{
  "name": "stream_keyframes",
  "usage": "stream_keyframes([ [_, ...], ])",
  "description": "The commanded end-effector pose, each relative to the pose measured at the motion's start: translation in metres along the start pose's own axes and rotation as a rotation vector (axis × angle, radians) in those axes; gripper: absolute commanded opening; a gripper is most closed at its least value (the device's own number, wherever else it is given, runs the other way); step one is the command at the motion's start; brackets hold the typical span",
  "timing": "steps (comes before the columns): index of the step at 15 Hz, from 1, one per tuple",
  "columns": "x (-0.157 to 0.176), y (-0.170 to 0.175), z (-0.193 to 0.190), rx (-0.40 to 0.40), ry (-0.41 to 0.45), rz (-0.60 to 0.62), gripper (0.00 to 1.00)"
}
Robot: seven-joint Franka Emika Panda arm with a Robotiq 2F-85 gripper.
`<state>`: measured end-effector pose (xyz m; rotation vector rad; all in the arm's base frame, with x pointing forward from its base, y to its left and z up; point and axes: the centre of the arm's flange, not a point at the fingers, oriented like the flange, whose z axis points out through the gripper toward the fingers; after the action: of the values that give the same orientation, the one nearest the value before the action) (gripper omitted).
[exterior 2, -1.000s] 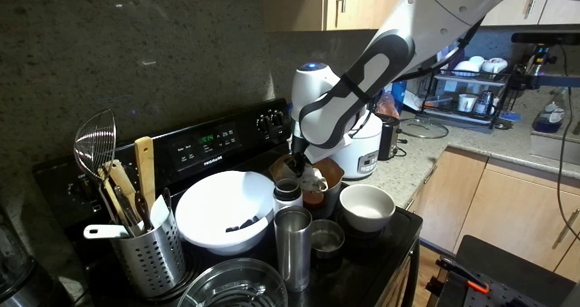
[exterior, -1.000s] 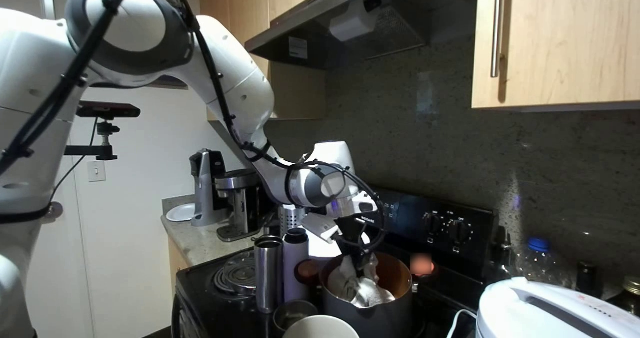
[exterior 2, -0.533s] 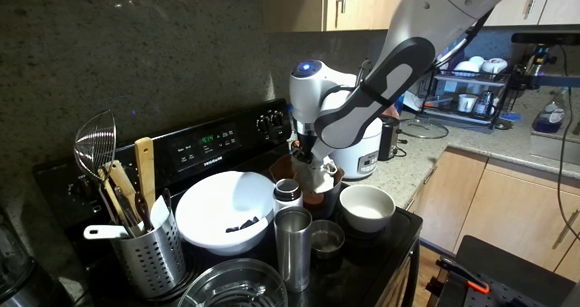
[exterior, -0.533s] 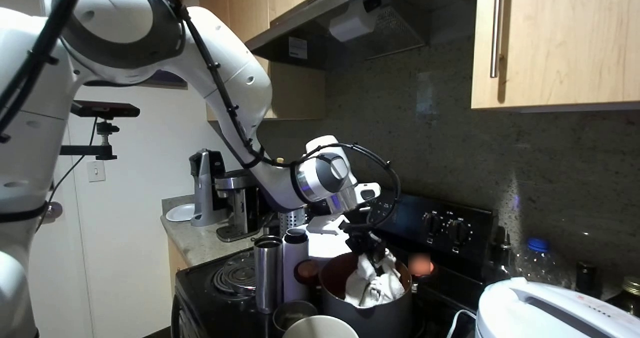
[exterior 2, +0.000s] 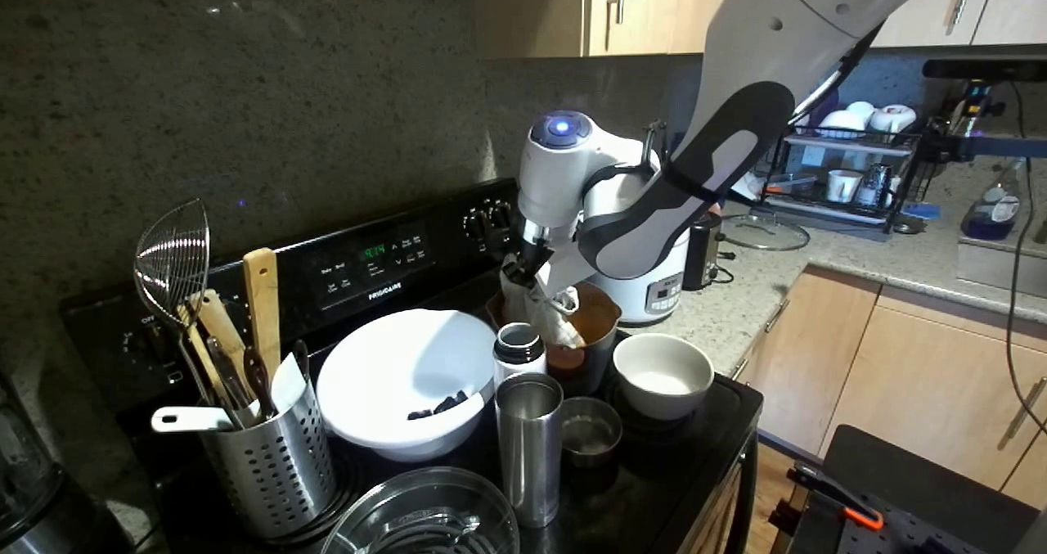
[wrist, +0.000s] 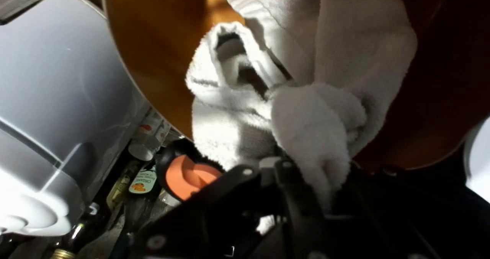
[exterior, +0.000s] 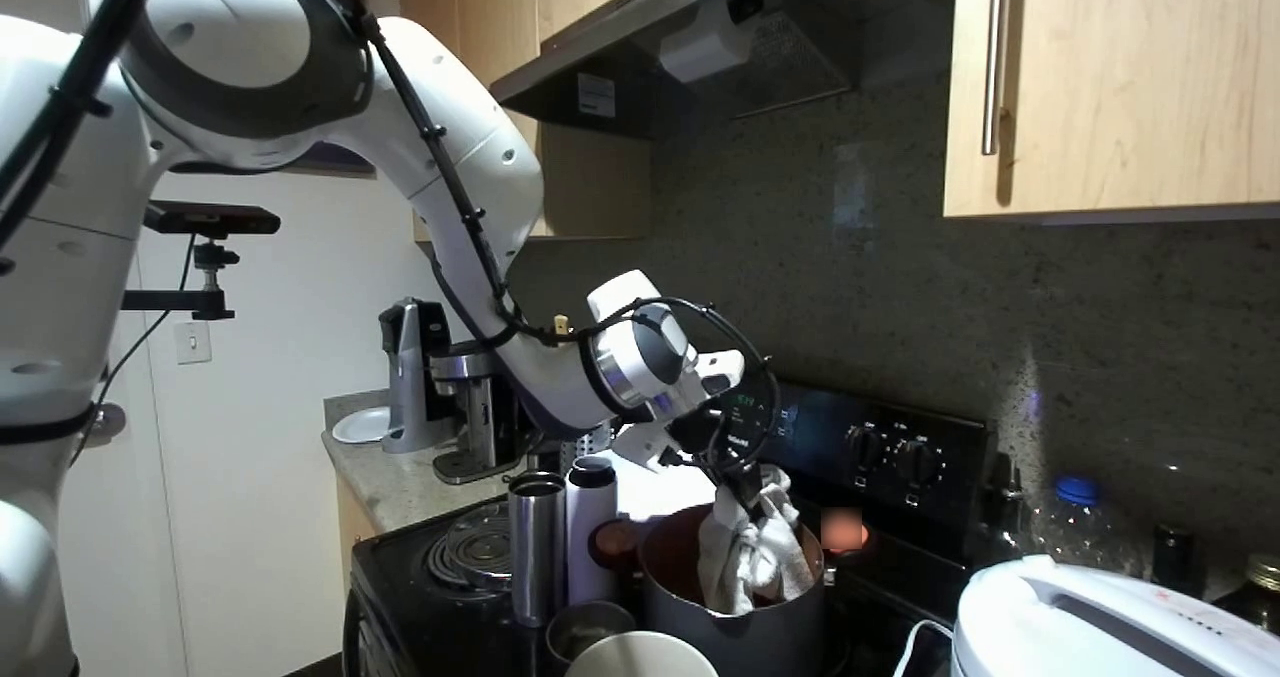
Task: Use the cloth to wipe the pot.
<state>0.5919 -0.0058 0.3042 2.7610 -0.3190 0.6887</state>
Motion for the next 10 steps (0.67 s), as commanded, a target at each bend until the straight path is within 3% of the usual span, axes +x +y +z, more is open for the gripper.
stream_keyframes([
  [1, -0.009, -0.005, -0.002, 0.096, -0.042, 0.079, 0.07],
  [6, -0.023, -0.017, -0.010, 0.124, -0.238, 0.066, 0.06],
  [8, -0.028, -0.021, -0.017, 0.081, -0.283, 0.068, 0.06],
  [10, -0.032, -0.022, -0.026, -0.005, -0.274, 0.068, 0.06],
])
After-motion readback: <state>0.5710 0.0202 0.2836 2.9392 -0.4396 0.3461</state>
